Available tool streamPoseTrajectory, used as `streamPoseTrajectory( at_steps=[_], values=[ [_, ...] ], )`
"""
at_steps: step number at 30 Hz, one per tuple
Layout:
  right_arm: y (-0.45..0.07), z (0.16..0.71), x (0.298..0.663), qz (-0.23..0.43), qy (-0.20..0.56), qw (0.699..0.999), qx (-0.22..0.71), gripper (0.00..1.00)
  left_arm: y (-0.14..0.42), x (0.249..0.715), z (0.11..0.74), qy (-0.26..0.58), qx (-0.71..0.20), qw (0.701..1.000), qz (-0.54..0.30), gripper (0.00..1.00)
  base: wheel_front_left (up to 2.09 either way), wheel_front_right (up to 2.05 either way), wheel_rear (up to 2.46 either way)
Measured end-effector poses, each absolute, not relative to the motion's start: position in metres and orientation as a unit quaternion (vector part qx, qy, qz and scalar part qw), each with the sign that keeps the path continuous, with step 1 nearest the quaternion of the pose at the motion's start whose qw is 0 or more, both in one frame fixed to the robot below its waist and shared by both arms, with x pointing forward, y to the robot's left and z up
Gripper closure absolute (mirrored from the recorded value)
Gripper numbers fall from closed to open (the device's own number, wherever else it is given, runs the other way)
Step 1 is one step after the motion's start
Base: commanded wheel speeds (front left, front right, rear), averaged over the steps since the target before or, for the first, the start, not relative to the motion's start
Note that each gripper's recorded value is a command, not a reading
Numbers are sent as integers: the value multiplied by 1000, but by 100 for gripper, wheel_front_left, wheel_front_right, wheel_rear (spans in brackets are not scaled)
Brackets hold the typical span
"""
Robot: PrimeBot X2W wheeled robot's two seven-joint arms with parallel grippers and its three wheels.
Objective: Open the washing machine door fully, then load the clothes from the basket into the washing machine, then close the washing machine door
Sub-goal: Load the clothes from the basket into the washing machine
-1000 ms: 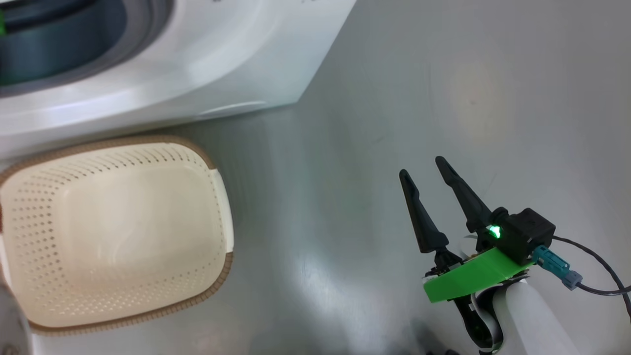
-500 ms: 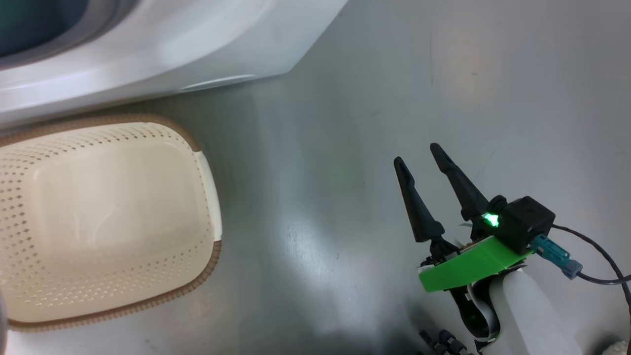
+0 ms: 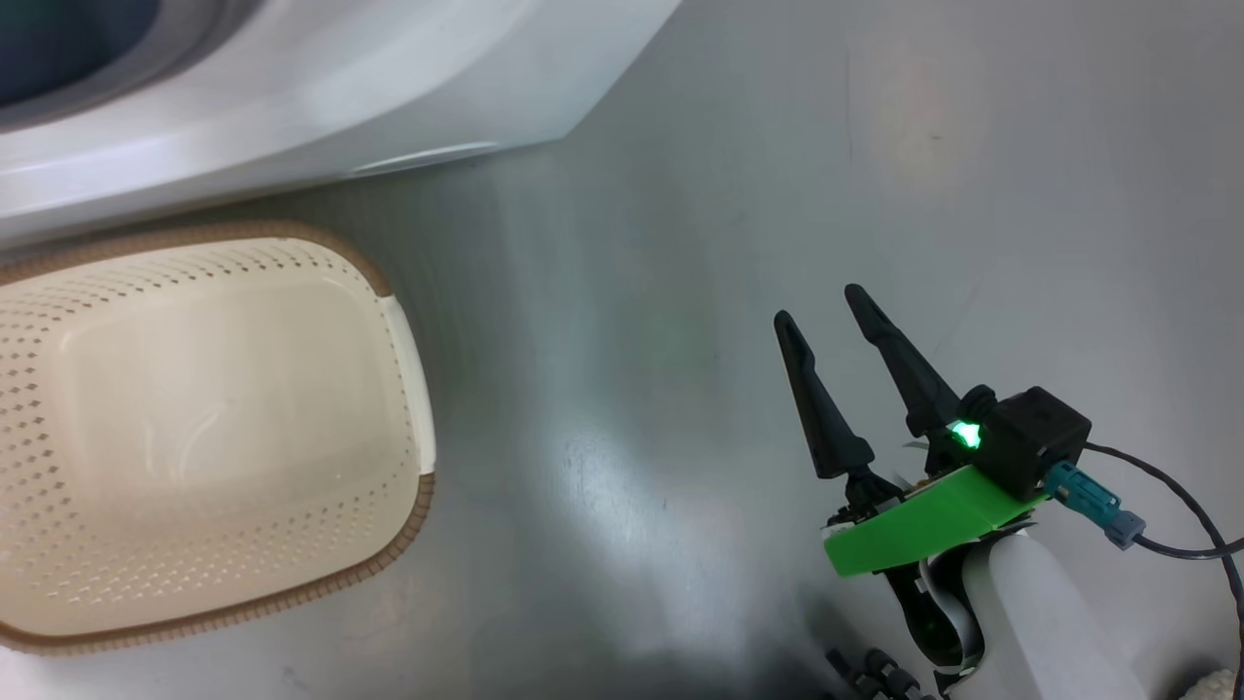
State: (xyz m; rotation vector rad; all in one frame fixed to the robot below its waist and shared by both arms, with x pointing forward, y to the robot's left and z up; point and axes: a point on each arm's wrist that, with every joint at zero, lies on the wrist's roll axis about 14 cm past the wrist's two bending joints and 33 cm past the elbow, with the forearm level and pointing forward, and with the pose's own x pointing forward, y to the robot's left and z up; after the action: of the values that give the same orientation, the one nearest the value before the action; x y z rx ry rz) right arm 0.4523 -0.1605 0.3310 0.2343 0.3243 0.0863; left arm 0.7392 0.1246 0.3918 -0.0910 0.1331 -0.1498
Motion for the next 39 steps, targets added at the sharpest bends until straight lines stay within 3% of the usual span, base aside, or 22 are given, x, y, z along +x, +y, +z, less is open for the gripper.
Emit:
streamPoseTrajectory(
  at_steps=[21, 39],
  values=[
    [-145, 381, 458, 70, 105, 985, 117, 0, 131, 690, 450, 28, -47, 996, -75, 0, 0, 0, 0],
    [-133, 427, 434, 87, 65, 987, 122, 0, 153, 603, 507, -36, -39, 996, -65, 0, 0, 0, 0]
  ],
)
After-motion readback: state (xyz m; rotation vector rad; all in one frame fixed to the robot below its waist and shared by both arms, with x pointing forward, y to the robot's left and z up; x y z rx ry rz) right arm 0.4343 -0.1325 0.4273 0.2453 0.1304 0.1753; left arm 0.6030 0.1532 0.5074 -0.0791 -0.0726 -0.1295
